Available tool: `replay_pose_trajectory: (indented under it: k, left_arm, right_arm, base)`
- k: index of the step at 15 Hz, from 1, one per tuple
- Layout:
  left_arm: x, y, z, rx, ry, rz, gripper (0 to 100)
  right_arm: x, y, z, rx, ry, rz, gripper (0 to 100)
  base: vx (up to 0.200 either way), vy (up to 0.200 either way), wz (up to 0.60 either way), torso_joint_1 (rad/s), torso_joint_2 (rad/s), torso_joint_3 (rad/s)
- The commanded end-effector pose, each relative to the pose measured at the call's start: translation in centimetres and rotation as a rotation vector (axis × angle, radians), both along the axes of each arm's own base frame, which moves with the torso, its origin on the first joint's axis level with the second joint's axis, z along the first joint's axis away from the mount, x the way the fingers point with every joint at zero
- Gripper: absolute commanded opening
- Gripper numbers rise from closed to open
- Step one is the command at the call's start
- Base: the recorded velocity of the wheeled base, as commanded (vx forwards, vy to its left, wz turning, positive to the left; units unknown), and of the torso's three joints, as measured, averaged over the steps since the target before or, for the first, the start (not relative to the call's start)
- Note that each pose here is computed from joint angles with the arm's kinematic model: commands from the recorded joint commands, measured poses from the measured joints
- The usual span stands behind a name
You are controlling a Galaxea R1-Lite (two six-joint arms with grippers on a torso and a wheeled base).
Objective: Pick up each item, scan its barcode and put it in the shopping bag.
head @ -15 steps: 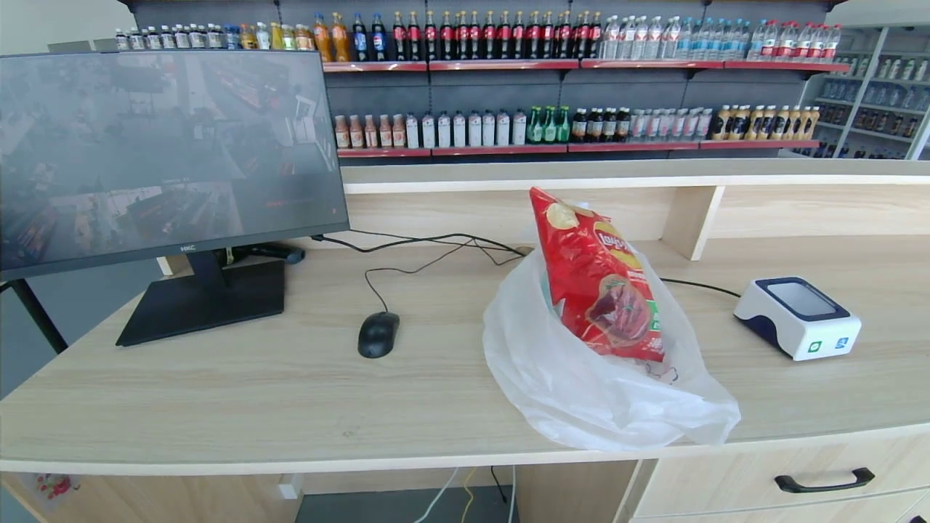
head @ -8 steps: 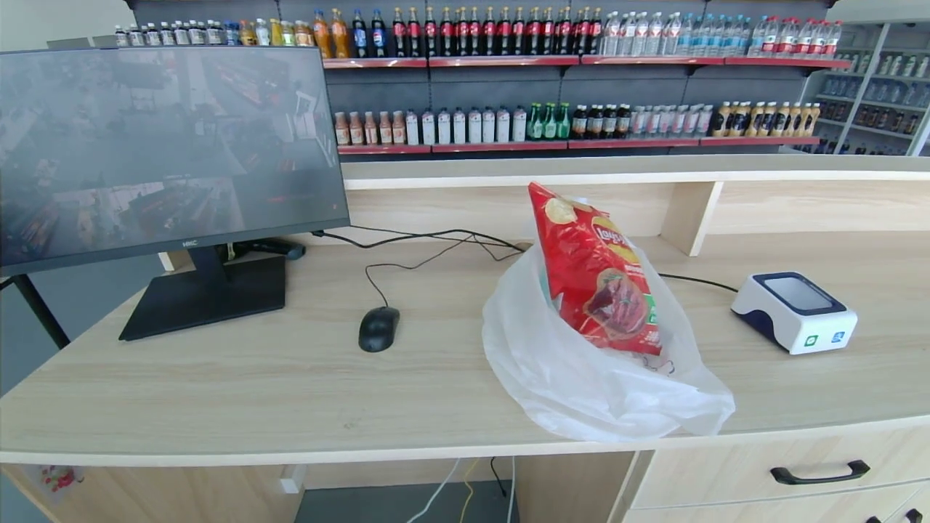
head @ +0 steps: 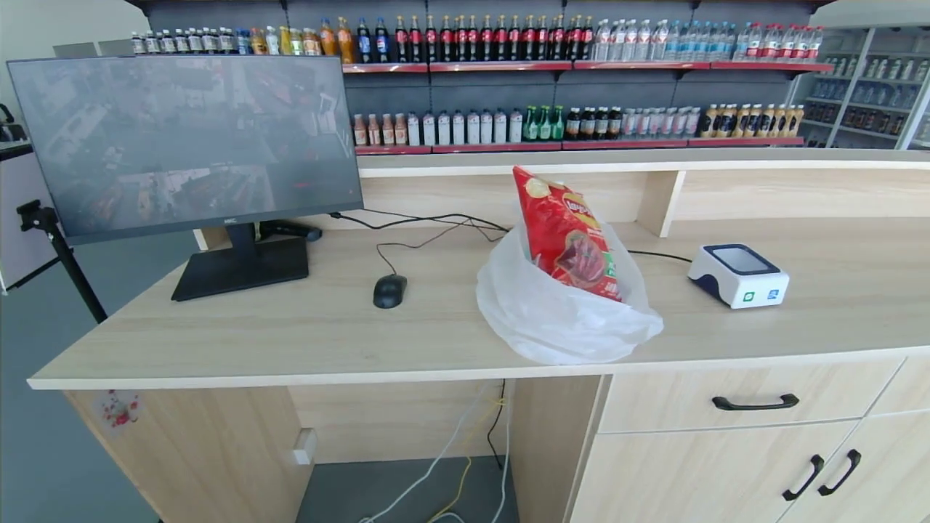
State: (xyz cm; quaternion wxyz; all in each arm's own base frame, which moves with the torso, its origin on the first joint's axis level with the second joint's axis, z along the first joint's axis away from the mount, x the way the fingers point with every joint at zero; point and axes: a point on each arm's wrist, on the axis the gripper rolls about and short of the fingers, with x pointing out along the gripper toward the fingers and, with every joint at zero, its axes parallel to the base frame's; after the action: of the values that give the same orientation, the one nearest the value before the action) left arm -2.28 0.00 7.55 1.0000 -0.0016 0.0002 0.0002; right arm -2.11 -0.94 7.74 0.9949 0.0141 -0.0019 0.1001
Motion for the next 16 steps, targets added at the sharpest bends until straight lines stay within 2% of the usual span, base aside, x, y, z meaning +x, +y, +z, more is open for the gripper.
replay_pose_trajectory:
  k: [1, 2, 4, 5, 7, 10, 16]
  left_arm:
    - [0.00, 0.00, 0.00, 0.000, 0.000, 0.000, 100]
    - [0.00, 0.00, 0.00, 0.000, 0.000, 0.000, 100]
    - [0.00, 0.00, 0.00, 0.000, 0.000, 0.001, 100]
    - [0.00, 0.00, 0.00, 0.002, 0.000, 0.000, 100]
    - [-0.01, 0.00, 0.04, 0.002, -0.002, 0.001, 100]
    - [0.00, 0.00, 0.00, 0.002, 0.000, 0.001, 100]
    - [0.00, 0.00, 0.00, 0.000, 0.000, 0.001, 100]
  right_arm:
    - [0.40, 0.19, 0.17, -0.016, 0.055, -0.036, 100]
    - [0.57, 0.28, 0.21, -0.022, 0.079, -0.058, 100]
    - [0.79, 0.65, 0.20, -0.025, 0.120, -0.264, 100]
    - [0.74, 0.75, 0.19, -0.021, 0.116, -0.316, 100]
    - [0.20, 0.77, -0.05, -0.031, 0.049, -0.237, 100]
    - [-0.19, 0.84, -0.17, -0.028, 0.004, -0.243, 100]
    - [-0.19, 0.94, -0.15, -0.054, 0.000, -0.198, 100]
  base:
    - [-0.200, 0.000, 0.00, 0.007, 0.00, 0.007]
    - [0.000, 0.000, 0.00, 0.000, 0.00, 0.000]
    - [0.000, 0.000, 0.00, 0.000, 0.00, 0.000]
    - [0.000, -0.200, 0.00, 0.012, 0.00, 0.002]
    - [0.000, -0.200, 0.00, 0.010, 0.00, 0.002]
    - [0.000, -0.200, 0.00, 0.015, 0.00, 0.002]
    - [0.000, -0.200, 0.00, 0.005, 0.00, 0.005]
